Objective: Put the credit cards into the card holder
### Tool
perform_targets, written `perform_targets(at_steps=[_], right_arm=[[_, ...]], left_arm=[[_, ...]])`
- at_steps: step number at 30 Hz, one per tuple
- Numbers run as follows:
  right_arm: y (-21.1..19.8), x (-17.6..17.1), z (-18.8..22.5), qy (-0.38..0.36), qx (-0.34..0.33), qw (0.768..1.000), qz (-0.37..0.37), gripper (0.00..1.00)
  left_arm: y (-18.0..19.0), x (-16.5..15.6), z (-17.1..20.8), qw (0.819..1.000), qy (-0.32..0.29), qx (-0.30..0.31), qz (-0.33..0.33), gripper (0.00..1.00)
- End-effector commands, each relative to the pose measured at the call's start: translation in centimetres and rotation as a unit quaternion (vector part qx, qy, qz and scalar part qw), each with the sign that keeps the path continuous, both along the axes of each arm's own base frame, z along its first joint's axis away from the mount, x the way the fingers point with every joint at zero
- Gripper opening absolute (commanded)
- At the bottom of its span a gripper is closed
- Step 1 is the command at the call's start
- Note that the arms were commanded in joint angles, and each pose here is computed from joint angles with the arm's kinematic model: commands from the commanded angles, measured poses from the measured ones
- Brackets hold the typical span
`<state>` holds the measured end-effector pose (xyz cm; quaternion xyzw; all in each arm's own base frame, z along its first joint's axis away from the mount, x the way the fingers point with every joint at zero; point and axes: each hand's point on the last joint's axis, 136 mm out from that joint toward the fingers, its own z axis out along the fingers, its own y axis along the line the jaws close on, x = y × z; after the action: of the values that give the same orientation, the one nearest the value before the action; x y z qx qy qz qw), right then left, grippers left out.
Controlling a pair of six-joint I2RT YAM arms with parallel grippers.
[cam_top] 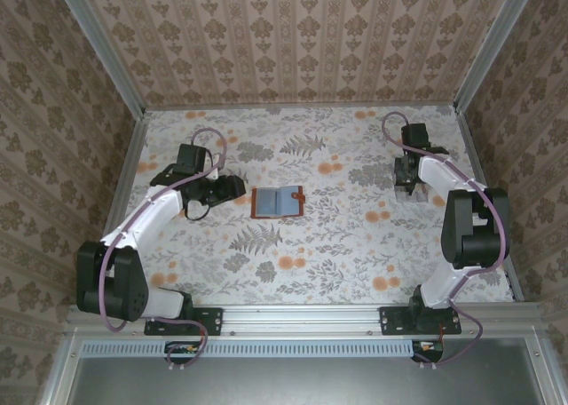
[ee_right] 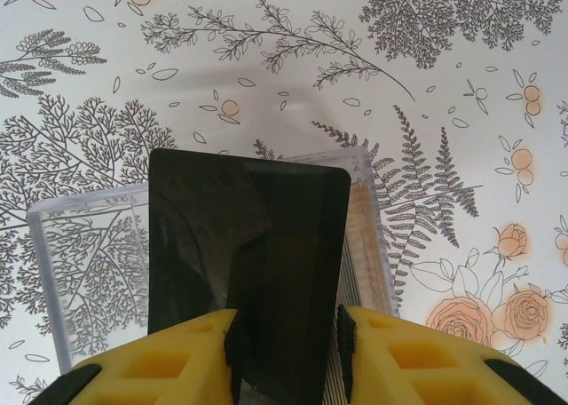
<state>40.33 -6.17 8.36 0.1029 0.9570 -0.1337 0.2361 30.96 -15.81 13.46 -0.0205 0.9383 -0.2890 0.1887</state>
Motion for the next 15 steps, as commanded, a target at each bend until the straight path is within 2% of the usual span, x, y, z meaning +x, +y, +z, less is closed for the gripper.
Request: perform_targets(at_steps=[1,10,15], right_arm=[[0.5,-1.2,-1.7,0.043,0.015,0.999,0.009,0.35],[0.7,-0.9,-1.0,0.035,0.018,0.999,0.017,0.25],[0.7,-0.6,-0.4,0.026,0.016,0.999,0.018,0.23]], left_arm=[[-0.6,0.1,-0.1,1.0,0.005,-0.01,-0.007,0.54],[-0.7,-0.1,-0.4,1.0,0.01,-0.011,-0.007,0.54],[-0.8,0.2,-0.5,1.0,0.007,-0.015,-0.003,0.54]])
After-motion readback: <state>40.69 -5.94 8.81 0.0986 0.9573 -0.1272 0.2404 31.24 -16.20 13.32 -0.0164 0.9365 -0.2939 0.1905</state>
